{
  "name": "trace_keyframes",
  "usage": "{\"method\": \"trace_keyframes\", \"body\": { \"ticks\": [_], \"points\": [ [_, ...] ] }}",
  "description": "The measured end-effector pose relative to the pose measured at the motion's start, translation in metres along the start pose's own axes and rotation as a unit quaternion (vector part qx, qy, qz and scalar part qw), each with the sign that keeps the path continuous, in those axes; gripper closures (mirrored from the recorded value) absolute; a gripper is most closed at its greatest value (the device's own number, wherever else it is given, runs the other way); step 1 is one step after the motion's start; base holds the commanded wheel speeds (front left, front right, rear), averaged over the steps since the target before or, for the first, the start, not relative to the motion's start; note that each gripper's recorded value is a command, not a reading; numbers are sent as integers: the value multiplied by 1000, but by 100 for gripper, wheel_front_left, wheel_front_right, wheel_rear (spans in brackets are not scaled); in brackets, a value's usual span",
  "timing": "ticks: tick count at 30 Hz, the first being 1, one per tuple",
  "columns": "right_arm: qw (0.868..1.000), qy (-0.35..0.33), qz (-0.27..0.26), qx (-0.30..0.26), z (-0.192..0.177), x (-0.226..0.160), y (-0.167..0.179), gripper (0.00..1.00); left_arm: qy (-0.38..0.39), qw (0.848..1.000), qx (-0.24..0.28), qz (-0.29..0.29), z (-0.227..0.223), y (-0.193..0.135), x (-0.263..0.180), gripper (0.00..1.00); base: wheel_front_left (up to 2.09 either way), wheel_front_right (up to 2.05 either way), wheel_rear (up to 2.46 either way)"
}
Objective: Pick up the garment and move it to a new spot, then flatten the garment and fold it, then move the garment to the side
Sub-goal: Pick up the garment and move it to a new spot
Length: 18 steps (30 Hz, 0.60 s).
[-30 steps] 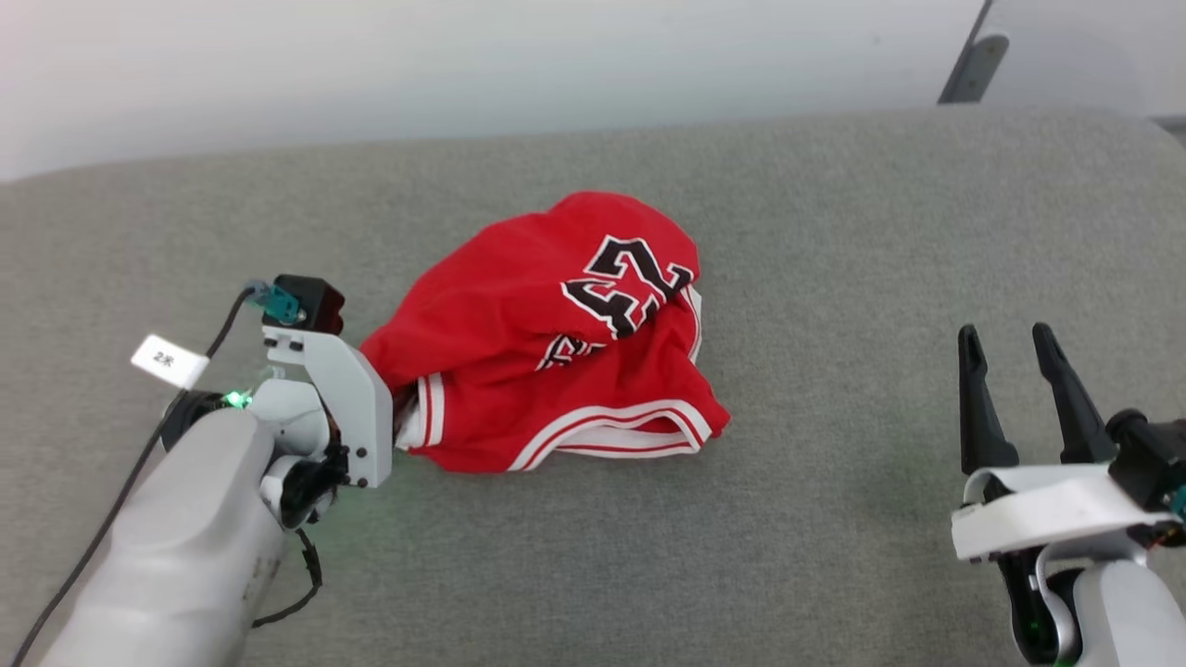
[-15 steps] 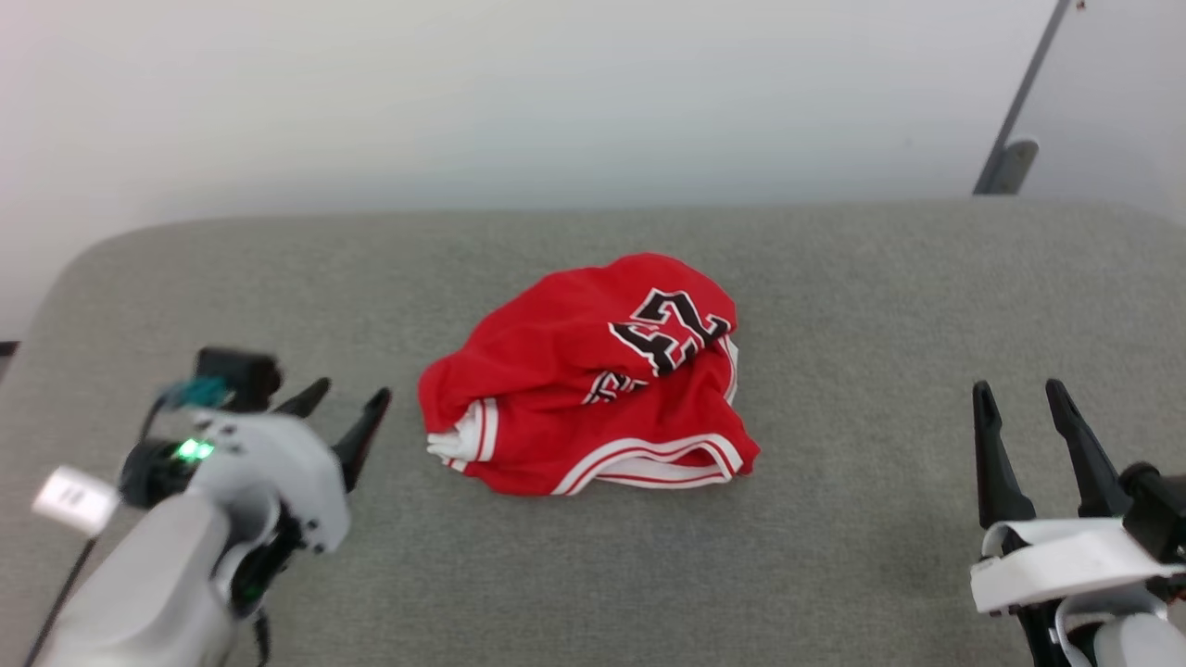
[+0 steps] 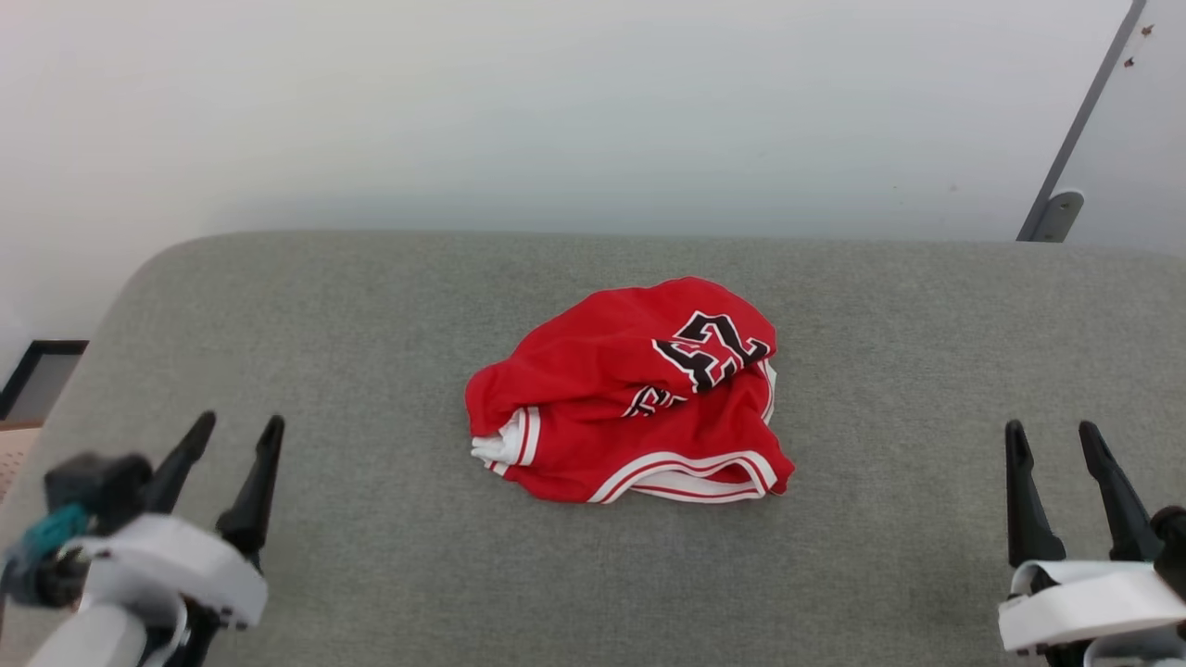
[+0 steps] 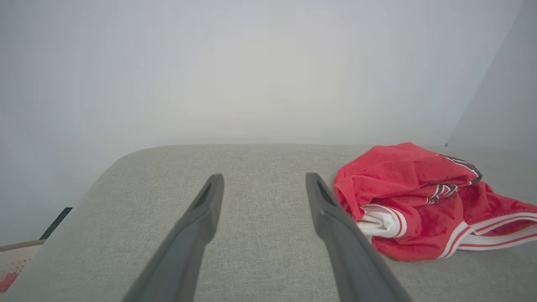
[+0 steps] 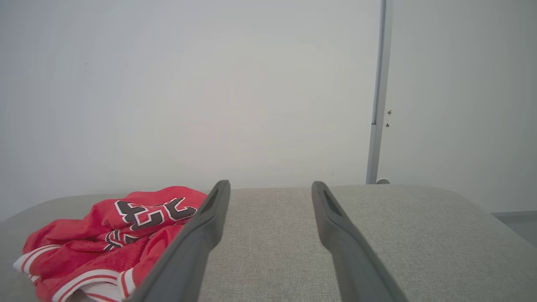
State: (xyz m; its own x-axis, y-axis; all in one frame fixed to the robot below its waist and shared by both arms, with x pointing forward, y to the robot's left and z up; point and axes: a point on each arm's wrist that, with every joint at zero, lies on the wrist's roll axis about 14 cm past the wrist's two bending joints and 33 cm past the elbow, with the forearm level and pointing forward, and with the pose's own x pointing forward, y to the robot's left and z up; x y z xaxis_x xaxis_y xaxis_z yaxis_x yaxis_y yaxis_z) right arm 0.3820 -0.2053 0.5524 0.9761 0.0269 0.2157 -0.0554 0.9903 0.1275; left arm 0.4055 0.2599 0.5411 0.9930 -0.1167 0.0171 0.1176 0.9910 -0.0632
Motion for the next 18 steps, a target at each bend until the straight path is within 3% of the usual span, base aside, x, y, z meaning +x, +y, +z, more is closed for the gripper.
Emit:
{"method": "trace_keyframes", "body": {
  "ticks": [9, 18],
  "points": [
    [1000, 7, -6, 4, -5, -8, -1, 0, -36, 998, -15, 46, 4, 13, -37, 0, 0, 0, 0],
    [1000, 4, 4, 7, -3, -5, 6, 0, -54, 997, -23, 56, 6, 15, -50, 0, 0, 0, 0]
  ]
}}
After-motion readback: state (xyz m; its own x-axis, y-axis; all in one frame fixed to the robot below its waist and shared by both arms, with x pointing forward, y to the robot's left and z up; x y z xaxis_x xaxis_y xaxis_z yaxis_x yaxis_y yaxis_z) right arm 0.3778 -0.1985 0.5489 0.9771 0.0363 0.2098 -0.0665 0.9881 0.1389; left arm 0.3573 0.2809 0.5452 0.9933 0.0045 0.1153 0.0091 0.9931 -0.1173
